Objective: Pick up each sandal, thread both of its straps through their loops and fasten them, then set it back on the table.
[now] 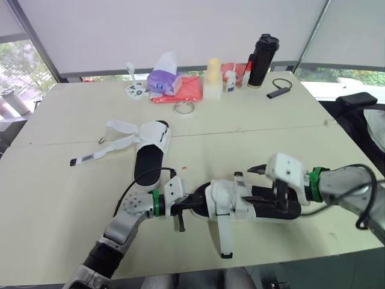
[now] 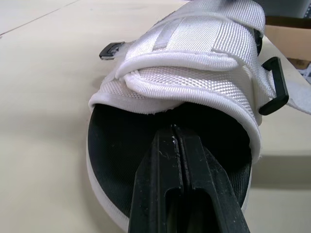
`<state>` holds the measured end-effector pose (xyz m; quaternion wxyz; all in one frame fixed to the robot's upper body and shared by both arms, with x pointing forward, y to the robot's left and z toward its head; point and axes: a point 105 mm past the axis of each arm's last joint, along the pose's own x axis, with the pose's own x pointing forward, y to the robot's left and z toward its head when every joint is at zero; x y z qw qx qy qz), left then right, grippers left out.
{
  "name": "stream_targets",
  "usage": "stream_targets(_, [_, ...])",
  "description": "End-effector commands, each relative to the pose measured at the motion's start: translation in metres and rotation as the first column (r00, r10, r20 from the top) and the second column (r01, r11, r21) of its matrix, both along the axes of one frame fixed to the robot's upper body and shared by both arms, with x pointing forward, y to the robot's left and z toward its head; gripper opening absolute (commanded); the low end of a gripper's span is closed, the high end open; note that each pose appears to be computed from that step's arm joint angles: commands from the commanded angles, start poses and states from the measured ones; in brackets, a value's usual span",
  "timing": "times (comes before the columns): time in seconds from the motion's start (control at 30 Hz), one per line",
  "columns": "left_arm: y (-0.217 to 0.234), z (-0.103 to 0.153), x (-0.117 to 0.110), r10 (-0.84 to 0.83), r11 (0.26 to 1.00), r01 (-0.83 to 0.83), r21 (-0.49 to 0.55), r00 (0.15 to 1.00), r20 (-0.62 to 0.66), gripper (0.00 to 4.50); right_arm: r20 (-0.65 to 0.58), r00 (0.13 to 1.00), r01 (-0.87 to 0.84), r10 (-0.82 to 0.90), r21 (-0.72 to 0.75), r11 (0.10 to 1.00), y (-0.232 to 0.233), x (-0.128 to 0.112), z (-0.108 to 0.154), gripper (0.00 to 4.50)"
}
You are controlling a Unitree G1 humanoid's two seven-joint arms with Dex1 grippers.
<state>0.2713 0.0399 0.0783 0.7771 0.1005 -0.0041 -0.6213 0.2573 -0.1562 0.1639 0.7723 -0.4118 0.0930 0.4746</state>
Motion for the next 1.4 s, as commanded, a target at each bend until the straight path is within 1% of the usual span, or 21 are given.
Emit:
stream_targets(0.03, [0.003, -0.002, -0.001, -0.001, 1.000, 0.001, 0.012, 1.000, -0.002, 0.00, 0.220, 0.960, -0.145, 0.175, -0.145, 0.979, 0.001, -0.005, 0.006, 3.94])
stream_targets(0.13, [0.004, -0.004, -0.002, -0.008, 1.000, 0.008, 0.017, 1.000, -0.005, 0.00, 0.255, 0.933, -0.211, 0.253, -0.180, 0.961, 0.001, -0.015, 0.006, 3.94])
stream_targets(0.2, [0.004, -0.004, -0.003, -0.009, 1.000, 0.009, 0.019, 1.000, -0.007, 0.00, 0.292, 0.905, -0.261, 0.309, -0.193, 0.946, 0.006, -0.025, 0.012, 3.94])
stream_targets(0.3, [0.004, -0.006, -0.004, -0.018, 1.000, 0.018, 0.024, 1.000, -0.012, 0.00, 0.317, 0.846, -0.370, 0.429, -0.231, 0.900, 0.017, -0.048, 0.014, 3.94])
stream_targets(0.43, [0.001, -0.007, -0.004, -0.027, 0.999, 0.028, 0.023, 0.999, -0.018, 0.00, 0.343, 0.778, -0.458, 0.527, -0.265, 0.848, 0.026, -0.065, 0.014, 3.94])
stream_targets(0.57, [-0.001, -0.006, -0.004, -0.033, 0.999, 0.034, 0.021, 0.999, -0.021, 0.00, 0.359, 0.703, -0.522, 0.614, -0.325, 0.788, 0.032, -0.075, 0.002, 3.94])
stream_targets(0.73, [-0.002, -0.006, -0.005, -0.040, 0.999, 0.040, 0.017, 0.999, -0.026, 0.00, 0.392, 0.628, -0.541, 0.673, -0.402, 0.739, 0.035, -0.072, -0.025, 3.94])
stream_targets(0.8, [-0.001, -0.005, -0.006, -0.044, 0.999, 0.044, 0.020, 0.999, -0.027, 0.00, 0.389, 0.618, -0.540, 0.684, -0.422, 0.728, 0.034, -0.064, -0.040, 3.94])
stream_targets(0.9, [0.000, -0.004, -0.005, -0.040, 0.999, 0.041, 0.022, 0.999, -0.025, 0.00, 0.399, 0.587, -0.550, 0.704, -0.441, 0.709, 0.035, -0.061, -0.052, 3.94])
stream_targets(1.03, [0.001, -0.005, -0.005, -0.035, 0.999, 0.035, 0.024, 0.999, -0.026, 0.00, 0.420, 0.555, -0.564, 0.718, -0.444, 0.696, 0.042, -0.059, -0.057, 3.94])
stream_targets(1.23, [0.002, -0.004, -0.005, -0.028, 0.999, 0.029, 0.025, 0.999, -0.027, 0.00, 0.469, 0.493, -0.591, 0.733, -0.437, 0.678, 0.059, -0.061, -0.053, 3.94])
stream_targets(1.4, [0.001, -0.004, -0.003, -0.023, 0.999, 0.023, 0.023, 0.999, -0.024, 0.00, 0.479, 0.471, -0.602, 0.741, -0.440, 0.667, 0.063, -0.062, -0.051, 3.94])
